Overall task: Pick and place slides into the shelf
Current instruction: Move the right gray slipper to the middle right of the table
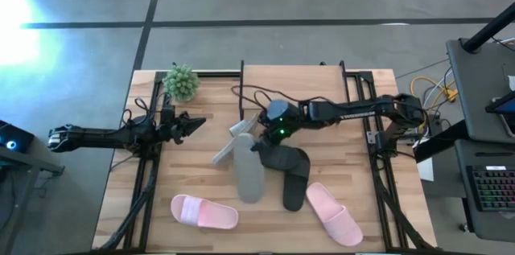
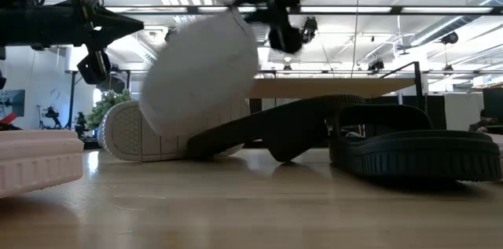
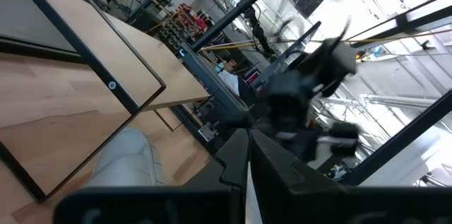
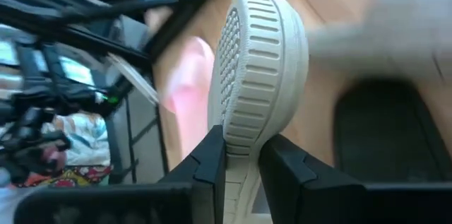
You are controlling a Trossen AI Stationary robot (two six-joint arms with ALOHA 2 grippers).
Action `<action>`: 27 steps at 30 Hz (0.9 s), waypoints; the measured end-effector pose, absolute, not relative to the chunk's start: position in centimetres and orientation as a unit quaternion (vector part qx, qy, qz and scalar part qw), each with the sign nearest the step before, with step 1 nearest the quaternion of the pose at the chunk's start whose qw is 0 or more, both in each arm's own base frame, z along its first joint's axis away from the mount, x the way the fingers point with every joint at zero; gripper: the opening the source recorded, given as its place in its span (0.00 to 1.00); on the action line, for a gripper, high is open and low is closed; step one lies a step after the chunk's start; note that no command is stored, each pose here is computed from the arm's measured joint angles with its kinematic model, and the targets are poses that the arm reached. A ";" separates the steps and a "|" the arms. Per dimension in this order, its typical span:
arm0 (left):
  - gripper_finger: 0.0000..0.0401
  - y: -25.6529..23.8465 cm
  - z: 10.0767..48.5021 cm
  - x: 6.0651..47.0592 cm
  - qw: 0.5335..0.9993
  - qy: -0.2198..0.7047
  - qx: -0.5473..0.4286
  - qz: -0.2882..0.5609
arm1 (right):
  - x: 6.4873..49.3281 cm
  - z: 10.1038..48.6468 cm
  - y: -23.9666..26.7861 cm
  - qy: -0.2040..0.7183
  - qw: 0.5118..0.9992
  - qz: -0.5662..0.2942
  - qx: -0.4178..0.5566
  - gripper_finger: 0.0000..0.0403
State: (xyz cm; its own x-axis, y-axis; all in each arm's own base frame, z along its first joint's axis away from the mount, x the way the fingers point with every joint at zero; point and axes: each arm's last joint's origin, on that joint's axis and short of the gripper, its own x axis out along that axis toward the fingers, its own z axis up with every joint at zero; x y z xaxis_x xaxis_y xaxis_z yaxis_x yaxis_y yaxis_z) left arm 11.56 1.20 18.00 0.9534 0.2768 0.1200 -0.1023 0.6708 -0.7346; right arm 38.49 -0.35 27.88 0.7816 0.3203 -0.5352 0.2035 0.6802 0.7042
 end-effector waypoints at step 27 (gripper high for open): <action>0.00 1.2 18.0 11.6 0.907 -0.110 -0.392 0.104 | 30.1 43.6 6.2 0.450 0.884 -0.119 -0.029 0.16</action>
State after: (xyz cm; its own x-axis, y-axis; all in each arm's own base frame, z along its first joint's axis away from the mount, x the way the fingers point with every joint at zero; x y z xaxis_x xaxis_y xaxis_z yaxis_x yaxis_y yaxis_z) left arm 11.57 1.20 17.99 0.9540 0.2757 0.1181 -0.1031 0.6712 -0.7341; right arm 30.11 6.22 43.58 0.5660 -0.2371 -0.7896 0.1848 0.9699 -0.1588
